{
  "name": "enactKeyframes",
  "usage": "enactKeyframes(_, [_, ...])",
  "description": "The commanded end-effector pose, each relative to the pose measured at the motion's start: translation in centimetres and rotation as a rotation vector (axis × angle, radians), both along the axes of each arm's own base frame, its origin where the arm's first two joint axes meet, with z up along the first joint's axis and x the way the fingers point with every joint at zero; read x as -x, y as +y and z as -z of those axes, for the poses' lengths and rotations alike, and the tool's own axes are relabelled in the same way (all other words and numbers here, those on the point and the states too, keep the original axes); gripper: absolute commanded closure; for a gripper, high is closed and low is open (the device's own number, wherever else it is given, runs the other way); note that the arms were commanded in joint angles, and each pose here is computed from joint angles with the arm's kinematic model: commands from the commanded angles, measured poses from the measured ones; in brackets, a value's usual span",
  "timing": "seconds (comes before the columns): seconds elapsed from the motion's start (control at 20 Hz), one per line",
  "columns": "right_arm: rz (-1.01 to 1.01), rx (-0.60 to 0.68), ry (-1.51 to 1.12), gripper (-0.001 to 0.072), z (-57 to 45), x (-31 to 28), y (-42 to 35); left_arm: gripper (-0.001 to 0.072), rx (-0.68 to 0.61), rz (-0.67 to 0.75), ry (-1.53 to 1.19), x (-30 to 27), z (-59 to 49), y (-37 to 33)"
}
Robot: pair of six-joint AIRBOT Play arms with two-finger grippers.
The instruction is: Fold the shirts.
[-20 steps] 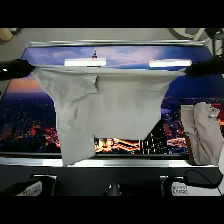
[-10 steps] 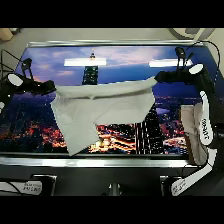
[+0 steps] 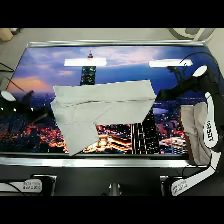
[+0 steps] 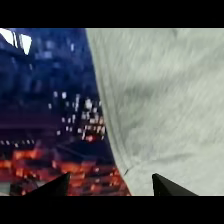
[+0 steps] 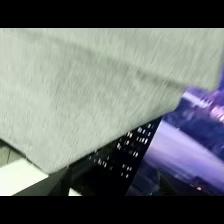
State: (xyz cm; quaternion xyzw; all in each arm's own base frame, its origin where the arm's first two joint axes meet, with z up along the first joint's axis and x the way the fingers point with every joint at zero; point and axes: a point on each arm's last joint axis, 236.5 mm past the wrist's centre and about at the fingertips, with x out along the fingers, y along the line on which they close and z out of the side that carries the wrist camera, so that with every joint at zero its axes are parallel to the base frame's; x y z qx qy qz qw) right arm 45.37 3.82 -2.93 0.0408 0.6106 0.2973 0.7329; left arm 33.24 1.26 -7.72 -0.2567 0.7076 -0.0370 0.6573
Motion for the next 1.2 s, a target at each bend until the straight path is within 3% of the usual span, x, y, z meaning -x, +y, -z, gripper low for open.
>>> enactKeyframes(0.0, [-0.074, 0.011, 0.107, 0.008, 2.3, 3.2, 1.8, 0.0104, 0.131, -0.054, 0.021, 2.9, 2.6, -3.1])
enactKeyframes(0.25, [-0.064, 0.018, 0.128, 0.0045, 4.6, 3.3, 3.4, 0.0107, 0.143, -0.113, -0.074, 0.0, 3.4, -4.9])
enactKeyframes(0.3, [-0.051, 0.014, 0.142, 0.0046, 5.0, 3.4, 3.5, 0.015, 0.144, -0.124, -0.096, -0.7, 3.3, -5.2])
enactKeyframes(0.35, [-0.04, 0.001, 0.157, 0.0046, 5.3, 3.4, 3.7, 0.0329, 0.143, -0.135, -0.114, -1.2, 3.3, -5.4])
enactKeyframes(0.4, [-0.03, -0.026, 0.162, 0.0046, 5.6, 3.3, 4.3, 0.0436, 0.136, -0.138, -0.124, -1.5, 3.4, -5.4])
enactKeyframes(0.45, [-0.017, -0.055, 0.164, 0.0046, 5.7, 3.0, 4.9, 0.0593, 0.134, -0.136, -0.127, -1.6, 3.4, -5.5])
enactKeyframes(0.5, [0.003, -0.077, 0.166, 0.0046, 5.9, 2.7, 5.3, 0.0677, 0.133, -0.131, -0.13, -1.6, 3.3, -5.5])
enactKeyframes(0.7, [0.037, -0.091, 0.197, 0.005, 7.5, 2.3, 7.1, 0.0678, 0.12, -0.081, -0.194, -2.1, 2.0, -5.4])
enactKeyframes(0.75, [0.024, -0.086, 0.199, 0.0077, 8.1, 2.4, 7.9, 0.0679, 0.116, -0.068, -0.216, -2.3, 1.4, -5.3])
enactKeyframes(0.8, [0.017, -0.081, 0.191, 0.0297, 8.5, 2.2, 8.5, 0.0679, 0.111, -0.065, -0.237, -2.5, 0.8, -5.3])
enactKeyframes(0.85, [0.021, -0.081, 0.177, 0.0646, 8.4, 1.9, 8.7, 0.0679, 0.103, -0.062, -0.267, -2.8, -0.2, -5.2])
enactKeyframes(0.9, [0.018, -0.096, 0.155, 0.0689, 7.6, 1.5, 8.8, 0.0679, 0.091, -0.06, -0.316, -3.3, -1.8, -5.0])
enactKeyframes(1.0, [-0.109, -0.08, -0.004, 0.0692, 2.8, 0.4, 8.6, 0.0679, 0.051, -0.041, -0.494, -5.6, -8.1, -4.4])
enactKeyframes(1.15, [-0.173, 0.113, -0.447, 0.0692, -13.3, -2.9, 5.7, 0.068, -0.079, -0.021, -0.997, -7.9, -27.6, -3.5])
